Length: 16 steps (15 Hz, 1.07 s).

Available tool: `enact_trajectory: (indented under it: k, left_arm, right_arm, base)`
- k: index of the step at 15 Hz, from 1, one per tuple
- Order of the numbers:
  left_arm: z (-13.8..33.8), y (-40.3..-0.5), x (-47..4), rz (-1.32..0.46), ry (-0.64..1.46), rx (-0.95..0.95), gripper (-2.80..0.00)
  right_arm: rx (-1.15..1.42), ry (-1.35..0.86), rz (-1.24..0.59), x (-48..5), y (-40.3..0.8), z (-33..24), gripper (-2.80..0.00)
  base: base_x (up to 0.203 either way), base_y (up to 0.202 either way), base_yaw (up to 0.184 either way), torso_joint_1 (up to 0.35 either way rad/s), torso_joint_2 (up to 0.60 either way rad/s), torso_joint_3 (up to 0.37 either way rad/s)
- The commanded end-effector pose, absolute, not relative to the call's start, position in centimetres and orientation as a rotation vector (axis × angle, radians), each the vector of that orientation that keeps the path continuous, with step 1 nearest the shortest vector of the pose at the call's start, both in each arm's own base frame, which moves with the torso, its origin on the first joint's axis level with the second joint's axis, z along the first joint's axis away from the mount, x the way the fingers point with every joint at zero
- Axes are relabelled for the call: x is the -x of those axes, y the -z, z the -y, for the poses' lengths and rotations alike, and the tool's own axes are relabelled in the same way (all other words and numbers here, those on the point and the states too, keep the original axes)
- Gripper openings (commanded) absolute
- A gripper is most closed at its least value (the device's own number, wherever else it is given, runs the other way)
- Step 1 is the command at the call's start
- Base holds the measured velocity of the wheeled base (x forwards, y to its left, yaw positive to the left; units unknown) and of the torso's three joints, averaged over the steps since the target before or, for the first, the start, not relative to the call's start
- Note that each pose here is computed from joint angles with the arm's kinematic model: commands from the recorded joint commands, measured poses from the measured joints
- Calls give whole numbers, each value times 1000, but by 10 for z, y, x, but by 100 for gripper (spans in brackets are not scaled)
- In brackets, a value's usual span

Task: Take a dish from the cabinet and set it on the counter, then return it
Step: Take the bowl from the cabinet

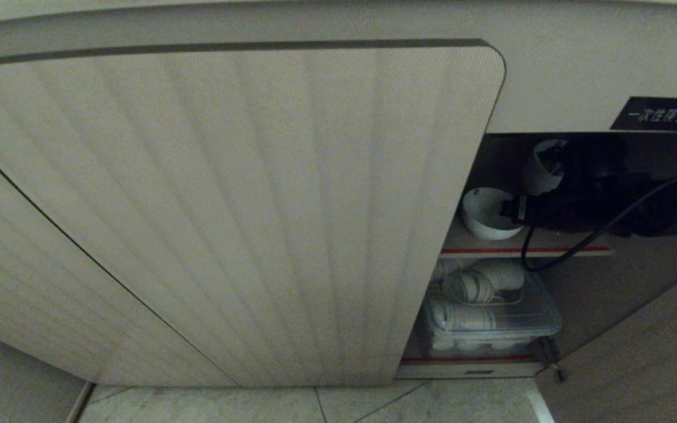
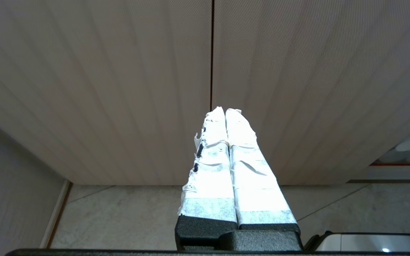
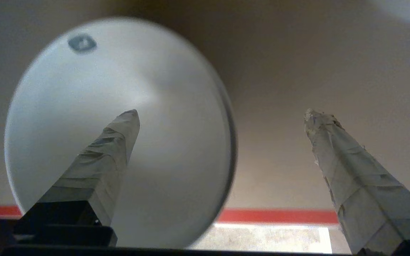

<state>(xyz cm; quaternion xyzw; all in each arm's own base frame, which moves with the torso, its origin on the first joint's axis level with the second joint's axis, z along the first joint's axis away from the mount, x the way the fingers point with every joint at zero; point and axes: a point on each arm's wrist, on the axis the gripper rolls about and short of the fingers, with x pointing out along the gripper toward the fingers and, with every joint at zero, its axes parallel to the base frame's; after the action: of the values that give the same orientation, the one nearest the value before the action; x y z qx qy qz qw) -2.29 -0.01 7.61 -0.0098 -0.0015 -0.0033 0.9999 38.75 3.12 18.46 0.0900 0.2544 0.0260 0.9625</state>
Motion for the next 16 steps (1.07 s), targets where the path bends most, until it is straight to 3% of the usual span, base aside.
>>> enact_trajectory:
  k: [1,16]
  left_arm:
    - [0,-76,23,3,7,20,-280]
    - [0,-76,23,3,7,20,-280]
  right_arm:
    - [-183,-56,-511,-393,-183,-33,0]
    - [-175,-44,-498,-408,-181,-37,0]
  base:
    - [0,0,0,0,0,0]
    - [0,0,0,0,0,0]
